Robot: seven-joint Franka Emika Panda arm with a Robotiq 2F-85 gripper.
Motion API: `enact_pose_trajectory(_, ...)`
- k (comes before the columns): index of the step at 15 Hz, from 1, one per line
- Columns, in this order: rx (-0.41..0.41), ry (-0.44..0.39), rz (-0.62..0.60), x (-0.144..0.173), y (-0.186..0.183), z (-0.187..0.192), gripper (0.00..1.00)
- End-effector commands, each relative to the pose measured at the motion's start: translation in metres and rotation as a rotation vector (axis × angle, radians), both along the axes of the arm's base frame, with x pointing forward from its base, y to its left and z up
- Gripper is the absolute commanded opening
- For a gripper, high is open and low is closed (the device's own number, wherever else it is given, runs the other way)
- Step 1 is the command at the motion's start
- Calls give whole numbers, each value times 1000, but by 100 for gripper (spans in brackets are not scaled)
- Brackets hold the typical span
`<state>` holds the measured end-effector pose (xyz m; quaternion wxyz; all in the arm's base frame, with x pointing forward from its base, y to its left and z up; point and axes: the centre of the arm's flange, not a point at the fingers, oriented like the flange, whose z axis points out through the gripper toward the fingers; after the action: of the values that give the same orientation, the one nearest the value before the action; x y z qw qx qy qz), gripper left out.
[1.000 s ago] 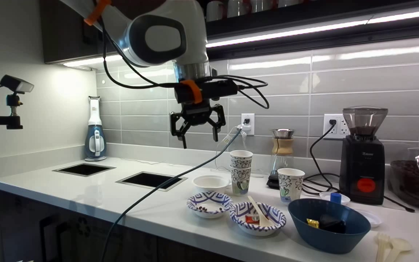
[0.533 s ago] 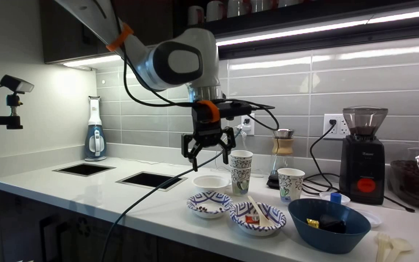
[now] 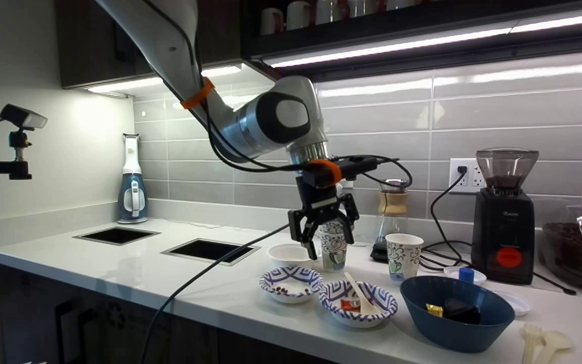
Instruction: Use the spoon to put some of the cereal into the white bowl
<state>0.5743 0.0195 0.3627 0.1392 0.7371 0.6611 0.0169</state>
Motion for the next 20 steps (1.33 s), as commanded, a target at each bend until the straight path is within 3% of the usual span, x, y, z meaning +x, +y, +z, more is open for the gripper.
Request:
enact_pose_trajectory(1, -36, -68, -39, 29, -6, -22, 100)
enact_pose_trajectory(3, -32, -78, -67, 36, -9, -33, 100)
enact_pose_trajectory(9, -34, -75, -139, 50, -10, -53, 68)
enact_pose_trajectory(17, -21, -57, -210, 61, -4, -71, 70)
enact_pose_trajectory(20, -21, -56, -221, 62, -3, -80, 60)
